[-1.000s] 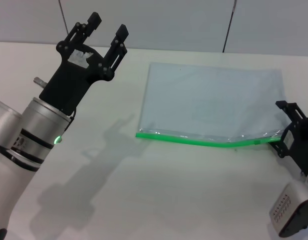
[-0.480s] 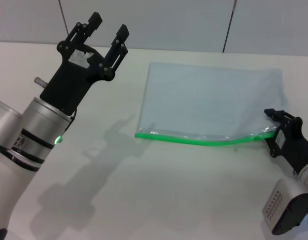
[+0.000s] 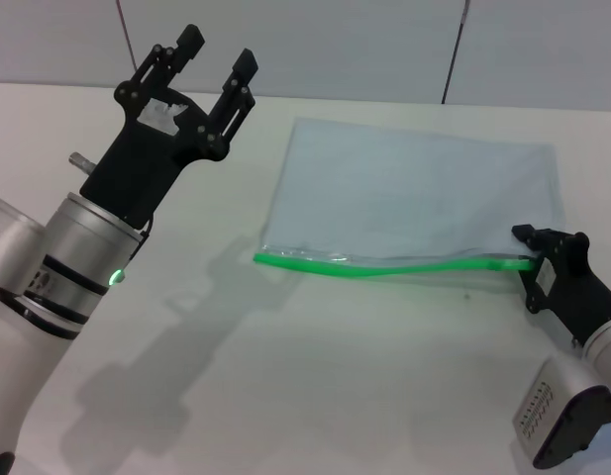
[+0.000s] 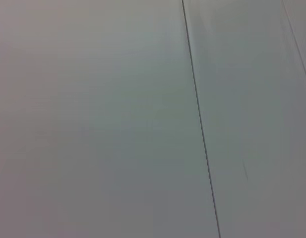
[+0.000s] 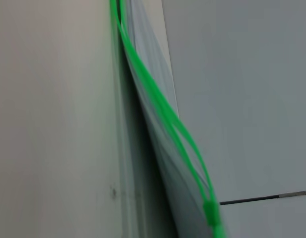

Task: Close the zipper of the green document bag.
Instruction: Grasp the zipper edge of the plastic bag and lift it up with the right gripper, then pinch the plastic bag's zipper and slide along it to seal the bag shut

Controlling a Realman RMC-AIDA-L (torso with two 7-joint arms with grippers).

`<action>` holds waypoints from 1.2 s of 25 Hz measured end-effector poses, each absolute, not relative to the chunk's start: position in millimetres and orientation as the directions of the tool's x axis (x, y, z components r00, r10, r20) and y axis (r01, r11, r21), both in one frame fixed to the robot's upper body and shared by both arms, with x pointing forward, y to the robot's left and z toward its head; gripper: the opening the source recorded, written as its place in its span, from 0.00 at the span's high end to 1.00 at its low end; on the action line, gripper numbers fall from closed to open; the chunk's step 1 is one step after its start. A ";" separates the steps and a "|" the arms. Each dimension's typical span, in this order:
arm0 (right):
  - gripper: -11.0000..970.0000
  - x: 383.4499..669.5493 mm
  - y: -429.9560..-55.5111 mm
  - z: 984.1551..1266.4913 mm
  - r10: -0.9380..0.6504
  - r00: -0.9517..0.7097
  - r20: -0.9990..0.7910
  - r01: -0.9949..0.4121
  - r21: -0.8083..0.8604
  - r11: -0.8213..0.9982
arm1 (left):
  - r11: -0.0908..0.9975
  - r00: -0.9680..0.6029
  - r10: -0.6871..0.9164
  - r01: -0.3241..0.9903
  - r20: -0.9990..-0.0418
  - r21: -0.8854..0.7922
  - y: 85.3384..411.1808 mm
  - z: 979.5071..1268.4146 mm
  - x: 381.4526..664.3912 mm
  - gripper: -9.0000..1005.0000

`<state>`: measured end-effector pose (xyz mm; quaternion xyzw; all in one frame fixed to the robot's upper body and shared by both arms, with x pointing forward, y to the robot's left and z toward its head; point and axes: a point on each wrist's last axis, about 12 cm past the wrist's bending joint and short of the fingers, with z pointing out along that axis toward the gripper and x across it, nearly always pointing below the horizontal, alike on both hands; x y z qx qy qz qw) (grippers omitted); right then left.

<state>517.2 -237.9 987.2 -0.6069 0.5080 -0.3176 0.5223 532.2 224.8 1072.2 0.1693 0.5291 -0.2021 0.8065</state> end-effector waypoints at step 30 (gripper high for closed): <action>0.94 528.6 -199.3 1003.9 -0.914 0.364 -0.181 -0.261 -0.961 0.087 | 0.702 0.395 0.158 0.599 -0.905 0.384 193.5 1057.9 539.0 0.44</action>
